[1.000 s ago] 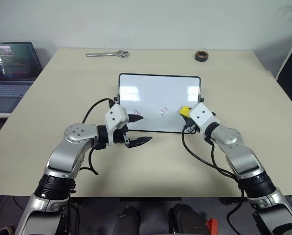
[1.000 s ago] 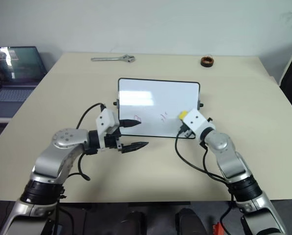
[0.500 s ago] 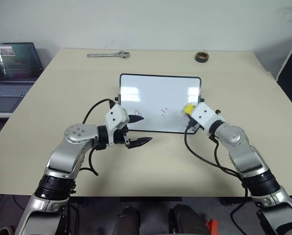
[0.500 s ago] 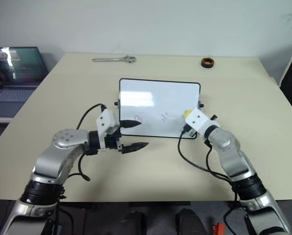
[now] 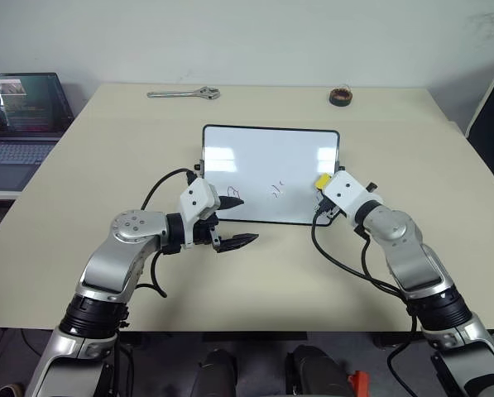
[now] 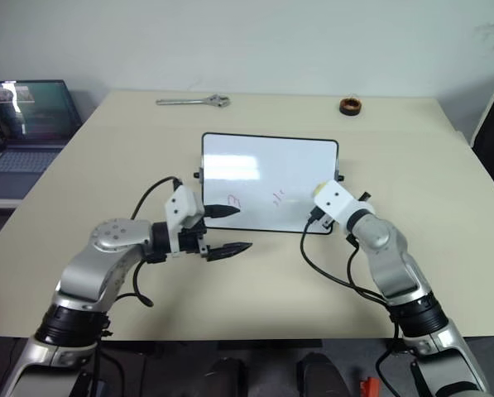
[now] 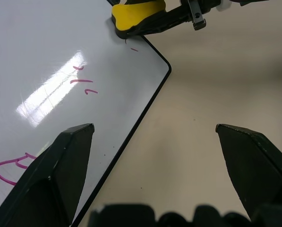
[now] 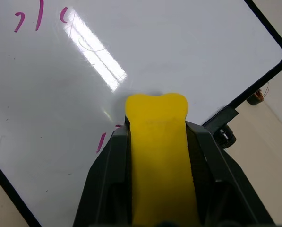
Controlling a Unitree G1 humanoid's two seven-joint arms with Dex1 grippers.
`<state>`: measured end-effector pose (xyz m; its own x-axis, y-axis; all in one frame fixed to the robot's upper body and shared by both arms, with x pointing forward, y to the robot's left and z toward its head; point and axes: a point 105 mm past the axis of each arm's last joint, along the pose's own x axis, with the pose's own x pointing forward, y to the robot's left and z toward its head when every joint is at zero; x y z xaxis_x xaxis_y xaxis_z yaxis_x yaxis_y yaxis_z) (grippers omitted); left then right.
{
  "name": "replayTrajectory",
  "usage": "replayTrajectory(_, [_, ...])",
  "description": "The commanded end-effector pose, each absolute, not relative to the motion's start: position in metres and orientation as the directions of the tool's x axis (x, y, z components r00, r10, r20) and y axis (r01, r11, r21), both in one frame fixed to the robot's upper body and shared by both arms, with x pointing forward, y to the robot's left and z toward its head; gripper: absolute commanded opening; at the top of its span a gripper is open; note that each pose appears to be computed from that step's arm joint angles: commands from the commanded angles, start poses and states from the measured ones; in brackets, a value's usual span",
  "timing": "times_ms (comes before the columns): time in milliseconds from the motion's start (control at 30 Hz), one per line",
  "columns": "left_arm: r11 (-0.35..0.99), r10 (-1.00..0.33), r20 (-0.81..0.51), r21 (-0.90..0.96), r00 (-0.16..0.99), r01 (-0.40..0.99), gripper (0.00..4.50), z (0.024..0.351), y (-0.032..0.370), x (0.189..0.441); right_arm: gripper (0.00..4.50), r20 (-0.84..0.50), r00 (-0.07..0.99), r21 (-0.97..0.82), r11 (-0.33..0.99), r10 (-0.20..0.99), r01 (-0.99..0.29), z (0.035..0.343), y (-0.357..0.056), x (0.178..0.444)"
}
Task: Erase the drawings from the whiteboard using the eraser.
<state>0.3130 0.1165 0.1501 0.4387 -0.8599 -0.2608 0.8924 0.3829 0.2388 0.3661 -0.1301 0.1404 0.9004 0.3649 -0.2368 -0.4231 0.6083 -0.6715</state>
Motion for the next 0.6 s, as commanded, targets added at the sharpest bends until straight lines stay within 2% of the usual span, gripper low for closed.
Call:
replayTrajectory(33, [0.367, -0.872, -0.234, 0.270, 0.430, 0.890, 4.50, 0.161, 0.114, 0.309, 1.17, -0.380, 0.836, -0.600, 0.582, 0.396, -0.548, 0.112, -0.129, 0.353])
replayTrajectory(133, [0.367, -0.872, -0.235, 0.268, 0.430, 0.890, 4.50, 0.160, 0.115, 0.309, 1.17, -0.404, 0.817, -0.593, 0.562, 0.412, -0.577, 0.109, -0.125, 0.348])
replayTrajectory(267, [0.364, -0.867, -0.254, 0.265, 0.428, 0.893, 4.50, 0.158, 0.120, 0.306, 1.17, -0.142, 0.948, -0.704, 0.645, 0.284, -0.298, 0.157, -0.140, 0.376])
replayTrajectory(367, [0.367, -0.863, -0.261, 0.265, 0.433, 0.892, 4.50, 0.157, 0.124, 0.305, 1.17, -0.087, 0.961, -0.712, 0.658, 0.264, -0.245, 0.168, -0.143, 0.382])
replayTrajectory(433, [0.373, -0.860, -0.263, 0.264, 0.438, 0.889, 4.50, 0.158, 0.126, 0.306, 1.17, -0.113, 0.953, -0.709, 0.649, 0.282, -0.276, 0.162, -0.141, 0.381])
replayTrajectory(600, [0.396, -0.849, -0.261, 0.259, 0.459, 0.881, 4.50, 0.157, 0.131, 0.305, 1.17, -0.308, 0.861, -0.658, 0.563, 0.406, -0.500, 0.123, -0.122, 0.359])
